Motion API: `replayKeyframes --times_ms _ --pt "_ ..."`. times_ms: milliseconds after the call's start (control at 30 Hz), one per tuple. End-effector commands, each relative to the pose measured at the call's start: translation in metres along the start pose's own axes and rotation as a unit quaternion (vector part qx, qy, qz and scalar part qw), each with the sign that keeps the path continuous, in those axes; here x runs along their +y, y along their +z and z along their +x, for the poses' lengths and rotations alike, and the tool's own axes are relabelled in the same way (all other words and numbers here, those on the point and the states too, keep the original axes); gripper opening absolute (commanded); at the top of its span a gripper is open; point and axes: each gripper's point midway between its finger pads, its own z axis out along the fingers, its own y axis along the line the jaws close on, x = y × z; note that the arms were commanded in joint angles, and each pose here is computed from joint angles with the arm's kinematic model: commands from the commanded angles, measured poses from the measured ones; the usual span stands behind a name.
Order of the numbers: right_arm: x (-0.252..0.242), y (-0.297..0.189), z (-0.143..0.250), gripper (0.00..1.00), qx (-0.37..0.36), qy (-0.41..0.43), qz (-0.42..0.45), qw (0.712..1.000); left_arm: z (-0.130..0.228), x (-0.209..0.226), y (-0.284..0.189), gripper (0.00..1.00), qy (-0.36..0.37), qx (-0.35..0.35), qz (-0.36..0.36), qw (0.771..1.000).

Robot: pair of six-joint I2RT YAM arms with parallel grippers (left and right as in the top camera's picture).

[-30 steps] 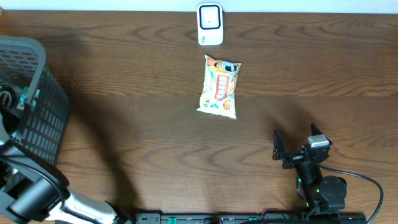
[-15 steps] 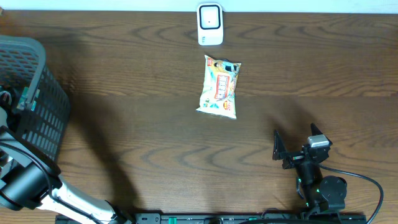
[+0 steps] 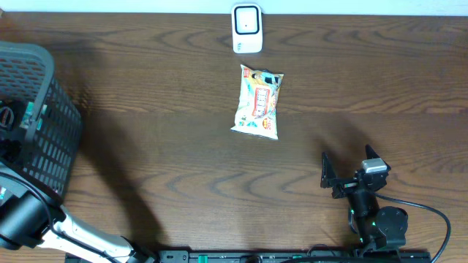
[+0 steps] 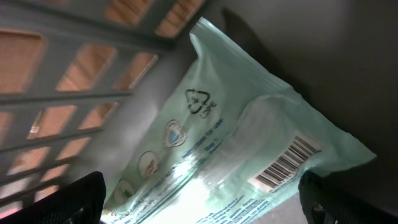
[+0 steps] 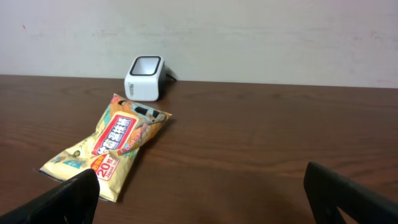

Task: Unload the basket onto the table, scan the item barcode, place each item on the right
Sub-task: 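Reach into the basket and grasp the mint-green wipes pack, left gripper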

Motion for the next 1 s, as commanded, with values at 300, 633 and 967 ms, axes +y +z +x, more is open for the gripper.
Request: replayKeyframes --times_ms 300,633,967 --pt "0.001 0.0 0.0 0.99 0.0 -0.007 -0.002 1.0 0.023 -0.054 0.007 0.77 -0.014 0.02 0.165 0.986" --pt "0.001 0.0 0.0 0.99 0.0 -0.007 -0.002 1.0 0.027 -0.069 -0.012 0.41 -0.056 0.032 0.219 0.973" --pt "0.001 0.0 0.0 0.99 0.0 -0.007 -0.002 1.0 0.011 -0.045 -0.066 0.26 -0.109 -0.022 0.208 0.972"
